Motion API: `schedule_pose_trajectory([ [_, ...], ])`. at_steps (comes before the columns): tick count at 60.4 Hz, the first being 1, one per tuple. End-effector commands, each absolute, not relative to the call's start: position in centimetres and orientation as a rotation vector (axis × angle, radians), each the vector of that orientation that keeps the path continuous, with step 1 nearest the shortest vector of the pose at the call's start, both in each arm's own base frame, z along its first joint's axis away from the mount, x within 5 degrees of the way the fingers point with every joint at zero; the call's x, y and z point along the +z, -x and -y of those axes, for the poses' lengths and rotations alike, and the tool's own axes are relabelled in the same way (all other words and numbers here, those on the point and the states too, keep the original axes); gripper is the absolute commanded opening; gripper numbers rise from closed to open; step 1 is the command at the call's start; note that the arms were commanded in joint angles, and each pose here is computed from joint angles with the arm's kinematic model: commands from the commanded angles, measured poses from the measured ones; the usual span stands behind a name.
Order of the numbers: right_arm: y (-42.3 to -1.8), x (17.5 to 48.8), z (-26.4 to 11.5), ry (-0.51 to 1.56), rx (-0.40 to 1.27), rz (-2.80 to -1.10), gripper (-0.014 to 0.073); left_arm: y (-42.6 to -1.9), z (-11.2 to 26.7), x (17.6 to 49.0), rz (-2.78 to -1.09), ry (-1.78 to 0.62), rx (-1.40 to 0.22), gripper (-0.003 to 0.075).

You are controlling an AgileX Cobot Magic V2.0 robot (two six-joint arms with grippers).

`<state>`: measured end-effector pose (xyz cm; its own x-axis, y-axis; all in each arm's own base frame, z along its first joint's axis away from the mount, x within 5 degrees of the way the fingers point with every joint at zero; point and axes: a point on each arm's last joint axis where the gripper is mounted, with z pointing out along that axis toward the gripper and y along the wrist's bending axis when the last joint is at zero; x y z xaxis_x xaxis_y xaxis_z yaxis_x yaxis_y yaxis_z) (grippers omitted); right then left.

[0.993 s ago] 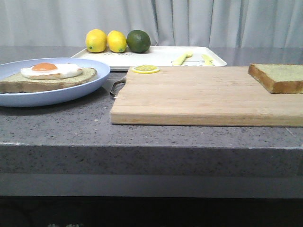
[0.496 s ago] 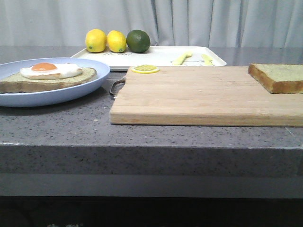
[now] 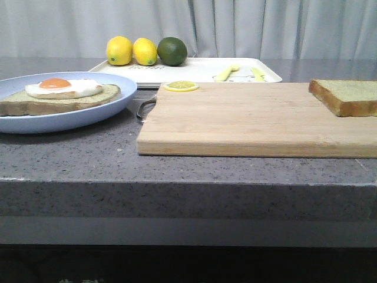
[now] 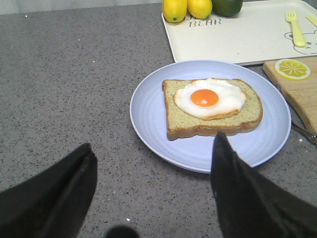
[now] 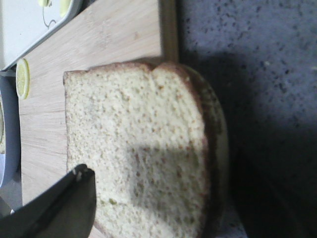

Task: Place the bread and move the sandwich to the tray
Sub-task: 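Grasp the loose bread slice on the cutting board with the right gripper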

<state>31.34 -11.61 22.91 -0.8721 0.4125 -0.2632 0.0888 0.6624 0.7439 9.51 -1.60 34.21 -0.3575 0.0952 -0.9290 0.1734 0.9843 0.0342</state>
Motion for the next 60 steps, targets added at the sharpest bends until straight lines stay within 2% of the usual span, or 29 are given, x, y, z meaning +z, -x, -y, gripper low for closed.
schedule_pose_trajectory([
  [1, -30.8, 25.4, 10.5, -0.258, 1.205, -2.421, 0.0538, -9.8, 1.8, 35.7, -1.839, -0.190, -0.098, 0.0483],
  [11, -30.8, 25.4, 10.5, -0.259, 1.206, -2.419, 0.0340, -9.8, 1.8, 35.7, -1.839, -0.190, -0.098, 0.0483],
  [21, -30.9, 25.7, 10.4, -0.268, 1.222, -2.390, 0.0212, -9.8, 1.8, 35.7, -1.839, -0.190, -0.098, 0.0483],
  [36, -30.4, 27.4, 10.0, -0.237, 1.193, -2.352, 0.0148, -9.8, 1.8, 35.7, -1.839, -0.190, -0.098, 0.0483],
  [60, -28.7, 33.1, 7.6, -0.138, 1.175, -2.166, 0.0146, -9.8, 1.8, 35.7, -1.839, -0.191, -0.096, 0.0483],
])
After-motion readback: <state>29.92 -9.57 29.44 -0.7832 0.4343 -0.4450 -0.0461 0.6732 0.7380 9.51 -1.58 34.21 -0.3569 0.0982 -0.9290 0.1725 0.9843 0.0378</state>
